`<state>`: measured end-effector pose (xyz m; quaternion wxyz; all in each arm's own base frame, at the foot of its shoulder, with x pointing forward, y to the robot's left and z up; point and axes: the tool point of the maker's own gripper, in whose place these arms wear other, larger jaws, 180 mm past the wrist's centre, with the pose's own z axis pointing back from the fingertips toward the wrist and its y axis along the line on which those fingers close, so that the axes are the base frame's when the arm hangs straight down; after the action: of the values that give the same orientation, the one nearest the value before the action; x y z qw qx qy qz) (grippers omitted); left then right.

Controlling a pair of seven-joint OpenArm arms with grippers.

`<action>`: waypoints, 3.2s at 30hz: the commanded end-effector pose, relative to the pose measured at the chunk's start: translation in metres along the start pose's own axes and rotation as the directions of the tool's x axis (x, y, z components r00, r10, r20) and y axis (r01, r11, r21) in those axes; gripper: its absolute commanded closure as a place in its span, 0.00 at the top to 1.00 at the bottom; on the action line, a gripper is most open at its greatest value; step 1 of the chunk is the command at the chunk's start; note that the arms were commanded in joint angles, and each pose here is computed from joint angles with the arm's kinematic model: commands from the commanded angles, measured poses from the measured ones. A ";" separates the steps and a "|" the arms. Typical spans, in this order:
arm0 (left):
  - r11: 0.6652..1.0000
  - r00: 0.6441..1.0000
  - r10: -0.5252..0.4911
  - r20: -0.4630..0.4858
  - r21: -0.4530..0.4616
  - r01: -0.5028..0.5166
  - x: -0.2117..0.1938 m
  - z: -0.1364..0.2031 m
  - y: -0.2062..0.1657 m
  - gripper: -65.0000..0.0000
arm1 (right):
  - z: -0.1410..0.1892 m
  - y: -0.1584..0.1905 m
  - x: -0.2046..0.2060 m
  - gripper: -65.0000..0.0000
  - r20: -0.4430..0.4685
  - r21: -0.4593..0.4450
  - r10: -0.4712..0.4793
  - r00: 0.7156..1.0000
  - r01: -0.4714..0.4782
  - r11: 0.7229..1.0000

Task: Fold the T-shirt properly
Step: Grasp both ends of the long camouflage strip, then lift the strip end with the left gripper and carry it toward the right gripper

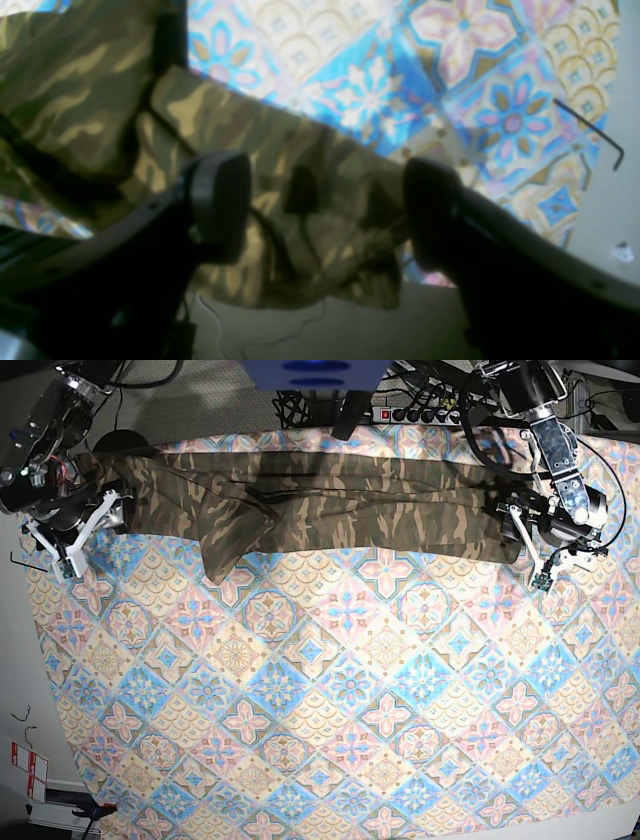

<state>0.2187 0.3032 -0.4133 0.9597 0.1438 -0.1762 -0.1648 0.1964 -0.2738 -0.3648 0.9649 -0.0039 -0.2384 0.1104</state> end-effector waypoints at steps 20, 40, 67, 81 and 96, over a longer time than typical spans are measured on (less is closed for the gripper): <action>0.957 0.991 0.119 -0.059 -0.258 -0.131 -0.034 -0.048 -0.051 0.80 | 0.012 -0.045 -0.026 0.72 -0.176 -0.229 0.036 0.984 -0.076 0.970; 0.836 0.999 -0.042 -0.017 -0.548 0.025 -0.017 -0.048 -0.160 0.15 | -0.014 -0.036 -0.072 0.72 -0.417 -0.208 0.076 0.906 -0.177 0.962; 0.929 1.000 -0.026 0.011 -0.370 0.028 0.169 -0.072 -0.053 0.04 | -0.054 -0.004 -0.070 0.72 -0.356 -0.103 0.045 0.933 -0.087 0.991; 0.968 0.993 -0.089 0.074 -0.230 0.104 0.202 -0.031 -0.038 0.04 | -0.054 -0.004 -0.070 0.72 -0.356 -0.104 0.043 0.933 -0.085 0.991; 0.865 0.849 -0.419 0.322 -0.144 0.481 0.242 0.064 -0.183 0.04 | -0.056 0.001 -0.071 0.72 -0.354 -0.094 0.038 0.934 -0.076 0.993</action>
<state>0.3510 0.0397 -0.3597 0.8735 0.0478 -0.2298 -0.4265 0.1546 -0.2804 -0.4536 0.9882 -0.0722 -0.0566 0.1227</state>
